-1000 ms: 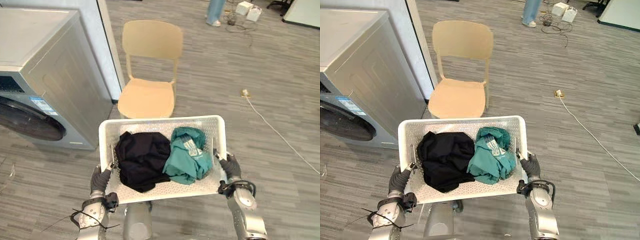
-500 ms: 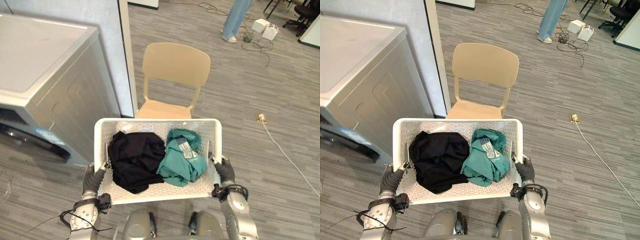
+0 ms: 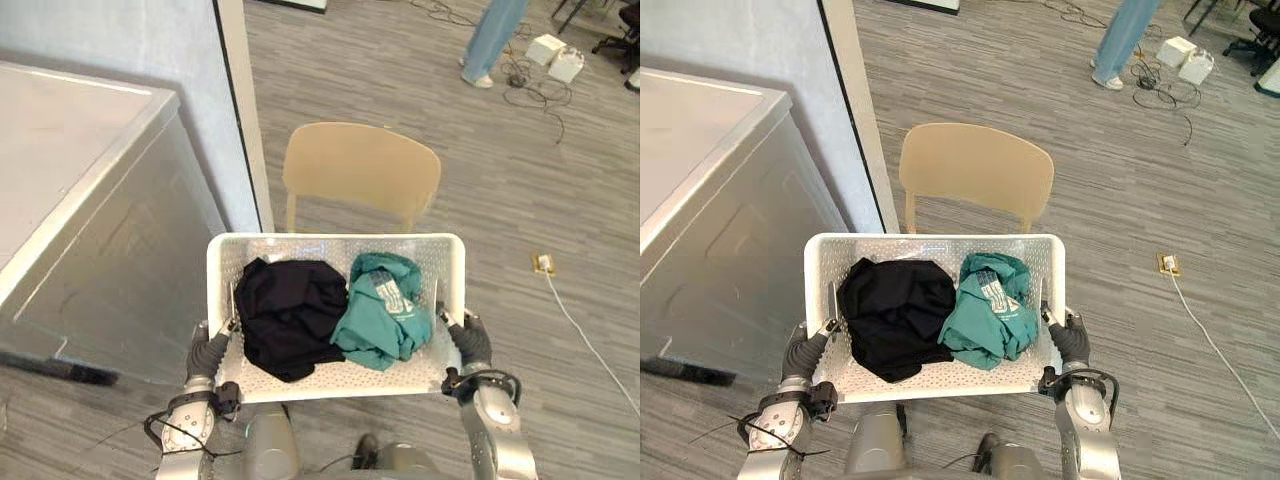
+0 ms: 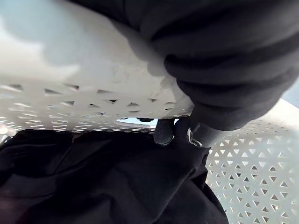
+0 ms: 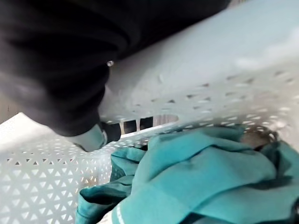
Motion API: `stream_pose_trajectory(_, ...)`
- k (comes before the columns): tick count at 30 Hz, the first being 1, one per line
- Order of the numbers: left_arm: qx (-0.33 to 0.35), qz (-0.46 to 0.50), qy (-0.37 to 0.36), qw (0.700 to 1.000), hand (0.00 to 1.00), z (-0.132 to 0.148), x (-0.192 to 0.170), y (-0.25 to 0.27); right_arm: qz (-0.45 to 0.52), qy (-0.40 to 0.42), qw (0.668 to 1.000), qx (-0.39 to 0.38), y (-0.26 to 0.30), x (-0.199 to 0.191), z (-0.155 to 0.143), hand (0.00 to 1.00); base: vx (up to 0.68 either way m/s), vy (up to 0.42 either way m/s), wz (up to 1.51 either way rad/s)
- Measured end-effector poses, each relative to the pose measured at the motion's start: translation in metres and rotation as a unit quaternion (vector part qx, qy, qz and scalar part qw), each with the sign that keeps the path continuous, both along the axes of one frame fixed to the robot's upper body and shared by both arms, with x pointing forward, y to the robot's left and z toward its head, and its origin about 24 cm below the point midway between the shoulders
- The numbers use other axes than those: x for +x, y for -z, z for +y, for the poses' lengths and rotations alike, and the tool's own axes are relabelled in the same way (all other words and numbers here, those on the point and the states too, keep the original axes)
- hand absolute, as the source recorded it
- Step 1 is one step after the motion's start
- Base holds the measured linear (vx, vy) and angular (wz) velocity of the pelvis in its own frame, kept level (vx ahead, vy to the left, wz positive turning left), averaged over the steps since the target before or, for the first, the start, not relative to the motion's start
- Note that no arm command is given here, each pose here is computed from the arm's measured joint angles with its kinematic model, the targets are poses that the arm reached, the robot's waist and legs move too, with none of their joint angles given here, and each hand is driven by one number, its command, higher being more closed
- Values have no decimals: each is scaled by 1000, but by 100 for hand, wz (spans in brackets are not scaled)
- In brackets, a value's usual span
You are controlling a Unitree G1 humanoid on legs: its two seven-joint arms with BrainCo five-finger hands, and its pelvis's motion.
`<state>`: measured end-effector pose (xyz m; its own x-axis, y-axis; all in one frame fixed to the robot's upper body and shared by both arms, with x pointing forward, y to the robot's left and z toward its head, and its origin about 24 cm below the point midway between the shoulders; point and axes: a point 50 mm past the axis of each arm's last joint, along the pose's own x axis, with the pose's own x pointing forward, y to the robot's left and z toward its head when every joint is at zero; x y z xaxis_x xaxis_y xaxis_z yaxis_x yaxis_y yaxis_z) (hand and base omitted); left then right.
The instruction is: Pick up the laundry basket with both hands and put the clothes into the washing machine.
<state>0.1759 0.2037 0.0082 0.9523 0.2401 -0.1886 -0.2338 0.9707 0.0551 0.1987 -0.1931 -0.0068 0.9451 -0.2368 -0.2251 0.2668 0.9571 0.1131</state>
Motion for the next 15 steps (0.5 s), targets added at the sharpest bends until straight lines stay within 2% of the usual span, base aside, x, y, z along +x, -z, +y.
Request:
stream_pose_trajectory(6, 12, -14, 13, 1000, 100, 5, 22, -5, -9, 10, 1000, 16, -2, 9, 4, 100, 131, 170, -27)
stream_pose_trajectory(15, 9, -61, 36, 997, 100, -5, 79, -24, -60, 41, 997, -1, -28, 40, -6, 100, -81, -18, -23)
